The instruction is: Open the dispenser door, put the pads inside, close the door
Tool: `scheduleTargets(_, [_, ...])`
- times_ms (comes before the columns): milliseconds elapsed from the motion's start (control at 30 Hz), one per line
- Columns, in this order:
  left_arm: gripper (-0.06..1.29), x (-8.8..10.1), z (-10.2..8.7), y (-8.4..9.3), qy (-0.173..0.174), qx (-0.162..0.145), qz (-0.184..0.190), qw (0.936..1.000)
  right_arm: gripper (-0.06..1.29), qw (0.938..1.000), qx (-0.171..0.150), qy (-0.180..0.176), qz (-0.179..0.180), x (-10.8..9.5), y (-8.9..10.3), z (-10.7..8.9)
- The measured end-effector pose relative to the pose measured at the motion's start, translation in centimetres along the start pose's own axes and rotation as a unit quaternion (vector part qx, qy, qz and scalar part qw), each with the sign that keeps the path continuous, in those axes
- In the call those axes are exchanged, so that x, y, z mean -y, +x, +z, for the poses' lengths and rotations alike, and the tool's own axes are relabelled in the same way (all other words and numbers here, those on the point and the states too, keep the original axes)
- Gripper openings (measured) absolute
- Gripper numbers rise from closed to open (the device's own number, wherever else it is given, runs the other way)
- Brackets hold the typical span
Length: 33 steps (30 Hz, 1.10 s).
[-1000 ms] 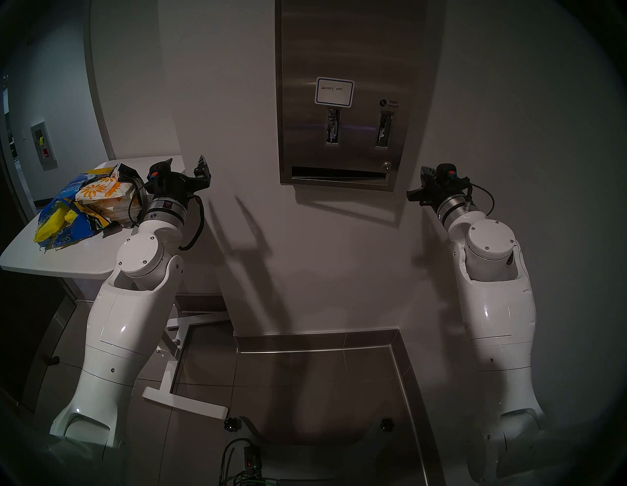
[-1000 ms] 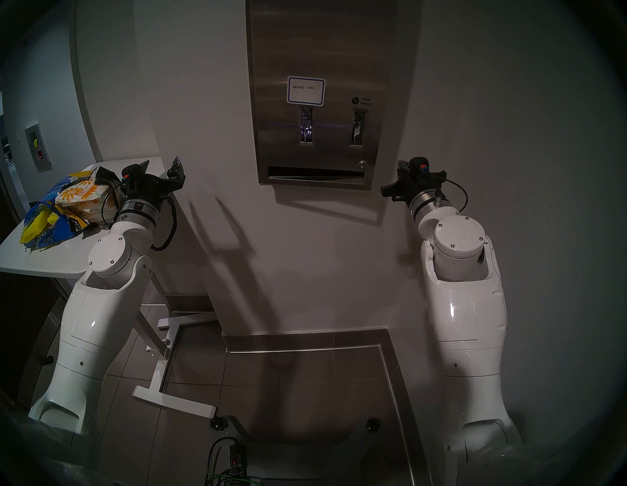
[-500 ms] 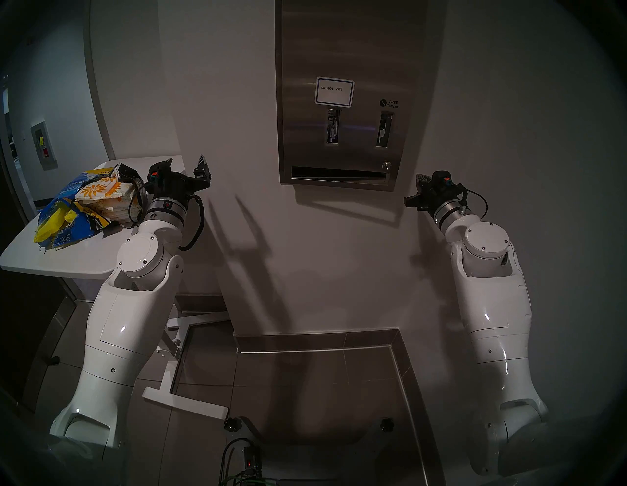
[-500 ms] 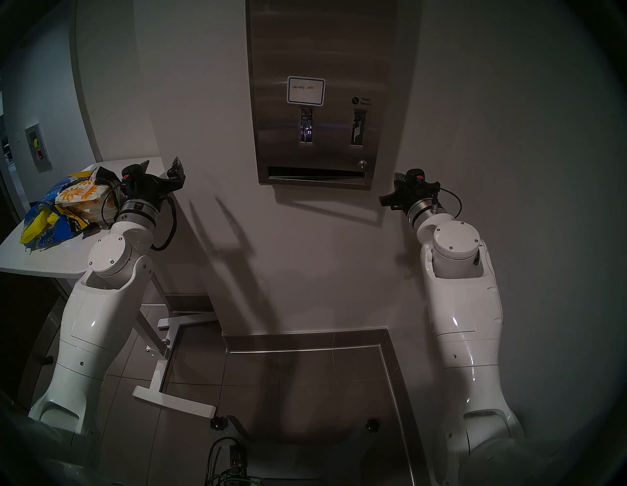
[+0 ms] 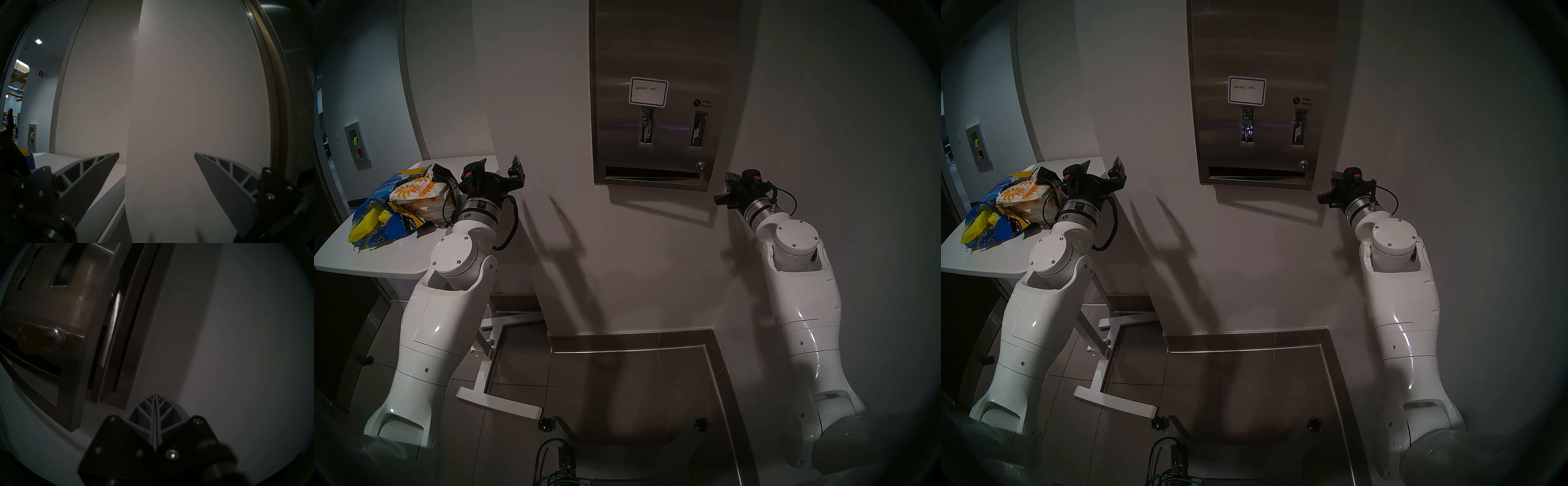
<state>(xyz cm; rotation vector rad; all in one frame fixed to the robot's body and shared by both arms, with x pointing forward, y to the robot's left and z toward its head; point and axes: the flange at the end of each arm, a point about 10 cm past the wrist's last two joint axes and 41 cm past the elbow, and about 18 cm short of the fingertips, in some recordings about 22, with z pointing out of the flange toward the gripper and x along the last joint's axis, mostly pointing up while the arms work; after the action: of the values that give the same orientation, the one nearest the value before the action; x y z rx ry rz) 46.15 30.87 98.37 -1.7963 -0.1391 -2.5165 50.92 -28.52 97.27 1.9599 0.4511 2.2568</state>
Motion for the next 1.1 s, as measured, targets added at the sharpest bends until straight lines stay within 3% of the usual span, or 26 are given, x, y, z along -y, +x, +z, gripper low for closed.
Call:
scheduleTargets(633, [1.21, 0.0, 0.0, 0.0, 0.000, 0.000, 0.000, 1.0000, -0.04, 0.9984, -0.014, 0.053, -0.009, 0.8, 1.0, 1.1])
scheduleTargets(1100, [1.21, 0.0, 0.0, 0.0, 0.000, 0.000, 0.000, 1.0000, -0.04, 0.9945, -0.015, 0.101, -0.026, 0.3, 1.9, 0.0])
